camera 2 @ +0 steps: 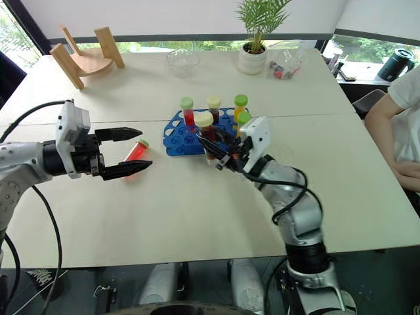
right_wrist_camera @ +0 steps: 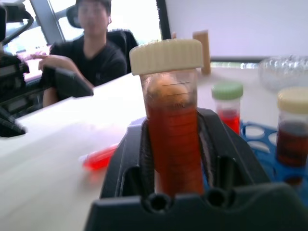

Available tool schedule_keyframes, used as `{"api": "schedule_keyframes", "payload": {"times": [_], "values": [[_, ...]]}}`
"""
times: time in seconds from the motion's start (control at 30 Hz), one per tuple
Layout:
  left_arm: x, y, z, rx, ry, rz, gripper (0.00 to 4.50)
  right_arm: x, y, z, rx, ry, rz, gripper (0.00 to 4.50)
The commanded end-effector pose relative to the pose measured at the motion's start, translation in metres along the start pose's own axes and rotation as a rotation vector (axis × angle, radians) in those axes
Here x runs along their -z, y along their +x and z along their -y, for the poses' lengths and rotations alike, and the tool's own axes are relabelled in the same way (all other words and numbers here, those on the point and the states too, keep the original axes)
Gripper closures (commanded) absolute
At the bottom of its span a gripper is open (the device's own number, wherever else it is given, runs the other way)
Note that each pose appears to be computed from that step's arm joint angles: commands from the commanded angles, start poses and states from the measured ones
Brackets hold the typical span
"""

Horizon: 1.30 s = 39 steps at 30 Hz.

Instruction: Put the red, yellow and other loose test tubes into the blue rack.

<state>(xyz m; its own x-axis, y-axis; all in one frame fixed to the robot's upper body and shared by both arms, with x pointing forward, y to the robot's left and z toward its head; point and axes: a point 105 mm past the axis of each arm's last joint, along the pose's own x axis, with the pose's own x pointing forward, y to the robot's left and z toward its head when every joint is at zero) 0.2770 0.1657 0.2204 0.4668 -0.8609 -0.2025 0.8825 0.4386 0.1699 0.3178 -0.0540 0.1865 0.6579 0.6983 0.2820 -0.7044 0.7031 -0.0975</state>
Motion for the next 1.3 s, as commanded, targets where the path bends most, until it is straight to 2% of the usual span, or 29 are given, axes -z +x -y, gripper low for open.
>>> {"api": "schedule_keyframes", "payload": {"times": [0.03,0.3,0.83,1.3], "values": [[-0.013,0.001,-0.001,0.019,0.055,0.001,0.0,0.008,0.012,0.008,0.093,-0.105,0.081,3.65],[-0.015,0.003,0.0,0.026,0.058,0.004,0.0,0.018,0.03,0.021,0.176,-0.12,0.13,3.65],[-0.013,0.005,0.002,0.011,0.056,0.024,0.0,0.002,0.037,0.023,0.16,-0.08,0.167,3.65],[-0.012,0.003,0.002,0.001,0.059,0.019,0.0,0.022,0.037,0.037,0.25,-0.09,0.13,3.65]]}}
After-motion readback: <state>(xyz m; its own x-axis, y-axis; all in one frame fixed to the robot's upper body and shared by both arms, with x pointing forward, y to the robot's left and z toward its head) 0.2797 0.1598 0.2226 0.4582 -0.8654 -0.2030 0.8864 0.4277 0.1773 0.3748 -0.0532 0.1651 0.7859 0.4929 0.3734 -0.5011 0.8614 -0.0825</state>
